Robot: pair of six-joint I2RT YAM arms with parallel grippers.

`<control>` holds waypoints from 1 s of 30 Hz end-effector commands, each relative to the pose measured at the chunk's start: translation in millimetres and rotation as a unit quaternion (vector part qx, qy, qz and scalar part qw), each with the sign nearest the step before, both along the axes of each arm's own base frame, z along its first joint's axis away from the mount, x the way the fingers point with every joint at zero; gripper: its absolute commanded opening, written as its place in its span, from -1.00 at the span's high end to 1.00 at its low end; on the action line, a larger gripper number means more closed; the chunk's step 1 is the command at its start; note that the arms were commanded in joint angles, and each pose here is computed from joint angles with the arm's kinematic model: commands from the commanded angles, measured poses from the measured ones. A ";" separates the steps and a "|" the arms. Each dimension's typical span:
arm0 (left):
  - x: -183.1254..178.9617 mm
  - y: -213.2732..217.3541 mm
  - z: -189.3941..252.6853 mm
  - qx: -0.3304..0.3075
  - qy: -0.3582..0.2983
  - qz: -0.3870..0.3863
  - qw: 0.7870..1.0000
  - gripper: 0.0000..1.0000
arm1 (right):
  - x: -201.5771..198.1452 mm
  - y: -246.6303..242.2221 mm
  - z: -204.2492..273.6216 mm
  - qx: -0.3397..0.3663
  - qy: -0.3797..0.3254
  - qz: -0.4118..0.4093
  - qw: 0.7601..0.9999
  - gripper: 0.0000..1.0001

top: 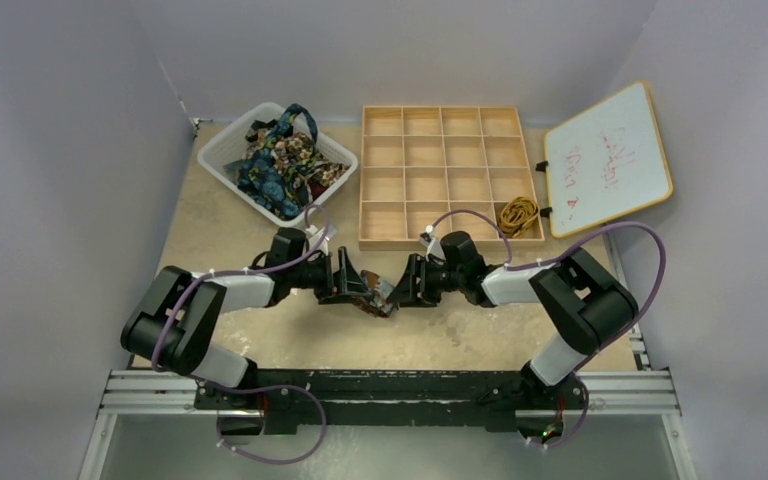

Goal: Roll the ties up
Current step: Pick up the tie at the center of the board.

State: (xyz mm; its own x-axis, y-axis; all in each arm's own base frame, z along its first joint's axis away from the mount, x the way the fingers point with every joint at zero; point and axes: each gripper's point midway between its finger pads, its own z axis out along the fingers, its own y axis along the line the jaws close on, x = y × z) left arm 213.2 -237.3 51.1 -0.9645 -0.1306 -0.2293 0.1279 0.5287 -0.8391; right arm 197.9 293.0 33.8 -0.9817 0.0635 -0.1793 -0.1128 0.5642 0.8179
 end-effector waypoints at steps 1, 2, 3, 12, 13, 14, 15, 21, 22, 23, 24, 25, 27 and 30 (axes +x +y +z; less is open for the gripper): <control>1.3 -0.4 1.9 -0.011 -0.015 -0.005 1.000 -0.63 | 1.7 -3.2 -9.4 -0.013 -0.002 -0.010 1.000 -0.10; 0.9 -0.4 0.4 -0.011 -0.014 -0.007 1.000 -0.63 | 1.2 -3.3 -10.3 -0.013 -0.002 -0.009 1.000 -0.09; 0.6 -0.9 -0.2 -0.012 -0.013 -0.009 1.000 -0.63 | 0.9 -3.3 -10.9 -0.013 0.000 -0.009 1.000 -0.07; -4.1 -4.2 -11.3 -0.029 -0.012 -0.024 0.999 -0.56 | -4.1 -4.2 -21.9 -0.022 0.019 0.000 1.000 -0.01; -5.4 -5.2 -11.1 -0.035 -0.011 -0.028 0.999 -0.55 | -4.2 -4.6 -23.2 -0.024 0.021 0.000 0.999 -0.01; -6.7 -5.8 -10.7 -0.040 -0.010 -0.028 0.999 -0.54 | -4.2 -5.0 -24.3 -0.027 0.023 -0.001 0.999 0.00; -7.5 -5.8 -9.8 -0.044 -0.011 -0.027 0.999 -0.53 | -3.7 -4.9 -24.5 -0.027 0.023 -0.002 0.999 0.01; -13.0 -9.9 -6.4 -0.063 -0.007 -0.033 0.997 -0.50 | -3.5 -3.0 -22.4 -0.023 0.021 0.000 1.000 0.02; -12.8 -10.6 -6.8 -0.064 -0.005 -0.032 0.997 -0.49 | -3.7 -3.0 -23.2 -0.023 0.021 0.001 1.000 0.02; -12.7 -11.7 -7.1 -0.065 -0.005 -0.033 0.997 -0.48 | -4.4 -3.6 -25.1 -0.024 0.024 0.001 0.999 0.02; -12.9 -13.5 -7.2 -0.067 -0.002 -0.033 0.997 -0.48 | -4.6 -2.9 -24.7 -0.021 0.024 0.002 0.999 0.03; -12.9 -14.4 -8.3 -0.067 0.001 -0.032 0.997 -0.48 | -6.1 -2.8 -24.9 -0.019 0.025 0.003 0.999 0.03; -12.1 -18.2 -9.9 -0.067 0.006 -0.031 0.997 -0.47 | -6.5 -2.6 -24.3 -0.017 0.026 0.002 1.000 0.03; -11.6 -24.0 -11.8 -0.070 0.011 -0.031 0.997 -0.46 | -6.1 -2.2 -24.7 -0.018 0.025 0.004 1.000 0.03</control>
State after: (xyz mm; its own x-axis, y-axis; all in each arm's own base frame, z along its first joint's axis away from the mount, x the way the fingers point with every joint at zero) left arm 202.4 -254.3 45.5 -0.9738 -0.0997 -0.2045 0.1495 0.3971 -0.9055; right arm 198.8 298.5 28.8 -0.9848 0.0545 -0.1646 -0.1100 0.5378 0.8359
